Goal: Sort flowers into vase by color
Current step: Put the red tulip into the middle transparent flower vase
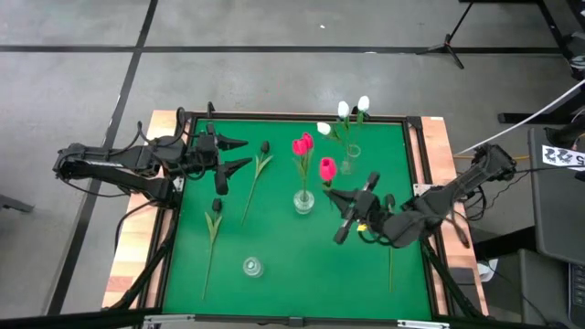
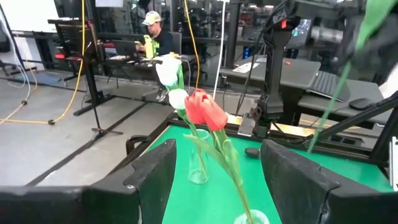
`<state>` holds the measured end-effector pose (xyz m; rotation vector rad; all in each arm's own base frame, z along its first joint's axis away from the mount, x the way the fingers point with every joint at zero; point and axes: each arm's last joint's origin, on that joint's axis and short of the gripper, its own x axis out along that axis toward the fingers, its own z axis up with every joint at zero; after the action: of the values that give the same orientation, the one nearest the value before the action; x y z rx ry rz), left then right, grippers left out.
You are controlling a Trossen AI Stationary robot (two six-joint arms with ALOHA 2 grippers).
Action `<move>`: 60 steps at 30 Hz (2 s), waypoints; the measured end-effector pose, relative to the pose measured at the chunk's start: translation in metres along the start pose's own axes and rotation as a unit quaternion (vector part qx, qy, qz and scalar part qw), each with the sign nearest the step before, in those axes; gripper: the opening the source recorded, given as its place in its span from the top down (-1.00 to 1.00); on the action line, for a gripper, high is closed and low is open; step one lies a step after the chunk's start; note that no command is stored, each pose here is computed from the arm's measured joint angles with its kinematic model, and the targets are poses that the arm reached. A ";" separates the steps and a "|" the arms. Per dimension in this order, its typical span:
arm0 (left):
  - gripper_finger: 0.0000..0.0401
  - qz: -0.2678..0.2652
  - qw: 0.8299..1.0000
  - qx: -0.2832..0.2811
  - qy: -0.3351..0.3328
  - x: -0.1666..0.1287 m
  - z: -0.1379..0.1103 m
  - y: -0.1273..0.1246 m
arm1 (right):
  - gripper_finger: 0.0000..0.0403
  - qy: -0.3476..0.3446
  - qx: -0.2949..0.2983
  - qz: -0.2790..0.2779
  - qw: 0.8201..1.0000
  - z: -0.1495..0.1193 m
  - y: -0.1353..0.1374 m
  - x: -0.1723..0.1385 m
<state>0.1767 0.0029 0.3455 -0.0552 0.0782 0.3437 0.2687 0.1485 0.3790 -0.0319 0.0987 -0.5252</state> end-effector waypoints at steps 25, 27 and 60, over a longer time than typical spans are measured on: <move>-0.15 0.001 1.000 -0.013 0.006 0.000 -0.001 0.000 | 1.00 -0.164 0.110 0.062 0.978 -0.109 -0.057 0.056; -0.15 0.001 1.000 -0.010 0.011 0.000 -0.002 0.000 | 1.00 -0.168 0.109 0.065 0.978 -0.109 -0.058 0.061; -0.15 0.002 1.000 -0.008 0.016 0.000 -0.003 0.000 | 0.99 -0.064 0.052 0.070 0.994 -0.160 -0.044 0.085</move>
<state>0.1763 0.0029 0.3423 -0.0767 0.1067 0.3470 0.3041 0.0670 0.2152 0.0433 -0.0520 -0.3866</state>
